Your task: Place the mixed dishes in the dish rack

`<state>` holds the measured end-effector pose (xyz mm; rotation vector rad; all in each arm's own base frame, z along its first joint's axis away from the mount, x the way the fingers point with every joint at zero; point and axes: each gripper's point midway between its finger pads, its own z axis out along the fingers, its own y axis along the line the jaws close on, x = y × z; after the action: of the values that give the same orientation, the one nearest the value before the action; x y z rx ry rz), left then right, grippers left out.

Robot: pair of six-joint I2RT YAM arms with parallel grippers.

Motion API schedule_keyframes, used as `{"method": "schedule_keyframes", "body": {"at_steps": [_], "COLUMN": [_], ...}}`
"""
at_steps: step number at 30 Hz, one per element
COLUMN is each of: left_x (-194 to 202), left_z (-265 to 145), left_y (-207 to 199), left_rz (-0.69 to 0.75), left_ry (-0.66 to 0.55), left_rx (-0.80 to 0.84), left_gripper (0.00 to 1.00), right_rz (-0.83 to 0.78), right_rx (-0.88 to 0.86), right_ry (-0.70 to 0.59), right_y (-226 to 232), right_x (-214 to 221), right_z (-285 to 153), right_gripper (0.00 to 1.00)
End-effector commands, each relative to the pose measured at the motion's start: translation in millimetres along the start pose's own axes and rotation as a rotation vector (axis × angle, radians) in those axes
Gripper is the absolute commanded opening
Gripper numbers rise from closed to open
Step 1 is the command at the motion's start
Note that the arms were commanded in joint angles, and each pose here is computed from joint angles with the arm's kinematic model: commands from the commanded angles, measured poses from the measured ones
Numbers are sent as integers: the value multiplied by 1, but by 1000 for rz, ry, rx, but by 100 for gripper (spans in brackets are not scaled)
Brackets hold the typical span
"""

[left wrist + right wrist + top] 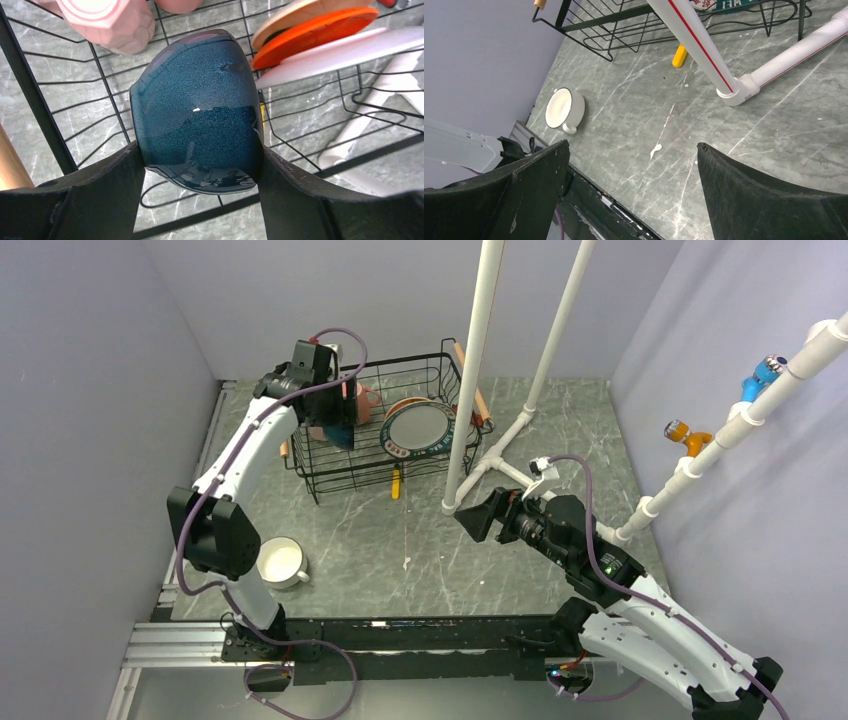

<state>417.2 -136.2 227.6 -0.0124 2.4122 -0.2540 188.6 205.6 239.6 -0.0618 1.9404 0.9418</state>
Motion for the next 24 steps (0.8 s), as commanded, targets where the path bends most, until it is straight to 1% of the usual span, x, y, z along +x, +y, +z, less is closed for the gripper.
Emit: {"method": "schedule_keyframes", "body": {"at_steps": [1,6,12,19,24], "left_x": [-40,-28,-26,-18,-10], "left_z": [-10,8,26,44,47], "left_y": [3,14,12,18,26], "left_rz": [34,54,44,6,2], "left_ry": [-123,-88,-56,1,31], "left_rx": [-38,-91,-100,-227,-321], "left_gripper": [0,0,0,0,0], "right_rz": [-22,-22,-23,-15,-16], "right_rx": [-3,-3,-3,0,2], "right_ry": [-58,-54,-46,-44,-43], "right_y": [6,5,5,3,2], "right_x": [-20,-18,-17,-15,-15], "right_z": [-7,-5,-2,-3,-3], "right_gripper": [99,99,99,99,99]}}
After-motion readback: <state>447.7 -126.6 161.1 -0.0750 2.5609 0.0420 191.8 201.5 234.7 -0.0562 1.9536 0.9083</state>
